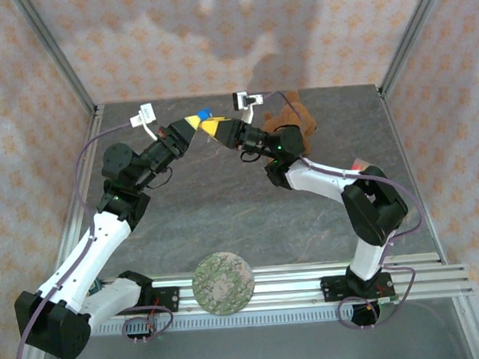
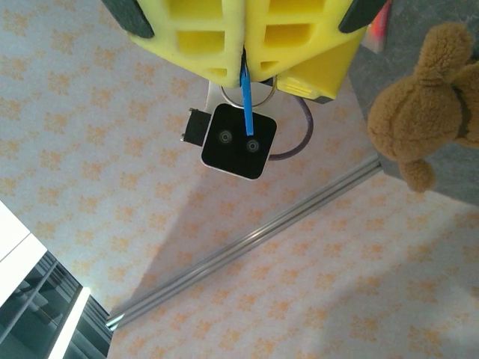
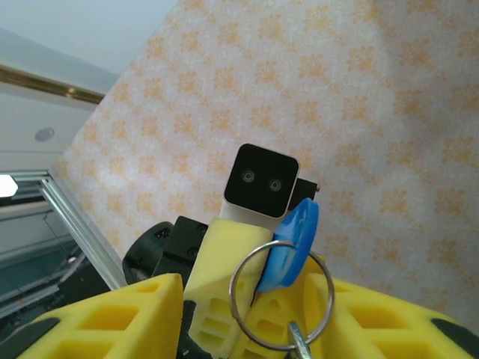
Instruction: Remove the keys from the keyring
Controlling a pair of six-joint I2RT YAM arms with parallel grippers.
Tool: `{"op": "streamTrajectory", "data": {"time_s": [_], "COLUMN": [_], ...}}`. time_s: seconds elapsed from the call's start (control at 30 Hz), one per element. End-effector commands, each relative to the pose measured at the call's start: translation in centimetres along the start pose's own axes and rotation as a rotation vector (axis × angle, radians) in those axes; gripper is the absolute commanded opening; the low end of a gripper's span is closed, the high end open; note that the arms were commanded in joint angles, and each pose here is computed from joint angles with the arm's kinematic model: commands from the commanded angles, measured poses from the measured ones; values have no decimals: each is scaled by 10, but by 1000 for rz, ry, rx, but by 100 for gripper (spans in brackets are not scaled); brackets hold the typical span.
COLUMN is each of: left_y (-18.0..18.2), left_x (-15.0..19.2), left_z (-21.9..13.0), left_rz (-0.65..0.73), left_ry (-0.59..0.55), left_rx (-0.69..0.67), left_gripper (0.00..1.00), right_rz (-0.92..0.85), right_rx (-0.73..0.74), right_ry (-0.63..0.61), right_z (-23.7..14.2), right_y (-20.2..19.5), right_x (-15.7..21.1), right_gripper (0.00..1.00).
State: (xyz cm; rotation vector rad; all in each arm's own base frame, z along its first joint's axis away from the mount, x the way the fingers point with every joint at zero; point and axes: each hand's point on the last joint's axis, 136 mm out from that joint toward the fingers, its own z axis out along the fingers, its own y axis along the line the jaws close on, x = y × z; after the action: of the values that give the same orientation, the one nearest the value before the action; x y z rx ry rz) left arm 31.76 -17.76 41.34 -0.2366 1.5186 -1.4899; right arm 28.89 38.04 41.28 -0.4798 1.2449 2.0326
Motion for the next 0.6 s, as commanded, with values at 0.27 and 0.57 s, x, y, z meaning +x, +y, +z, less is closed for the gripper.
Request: {"op": "streamTrajectory", "data": {"time_s": [0.27,0.57], "left_y": [-23,-22], "left_x": [-22,-21], "left_z": [-23,-24], "left_rz": [109,107], "left_ry": [-126,-128], "left_rx": [13,16], "left_gripper": [0,0], "right_rz": [-37,-33], "right_rx": [-51,-57], "right_ry": [5,-4], "right_z": [-1,1], "right_y": [18,22], "right_x": [0,-4], "right_gripper": [26,14]}}
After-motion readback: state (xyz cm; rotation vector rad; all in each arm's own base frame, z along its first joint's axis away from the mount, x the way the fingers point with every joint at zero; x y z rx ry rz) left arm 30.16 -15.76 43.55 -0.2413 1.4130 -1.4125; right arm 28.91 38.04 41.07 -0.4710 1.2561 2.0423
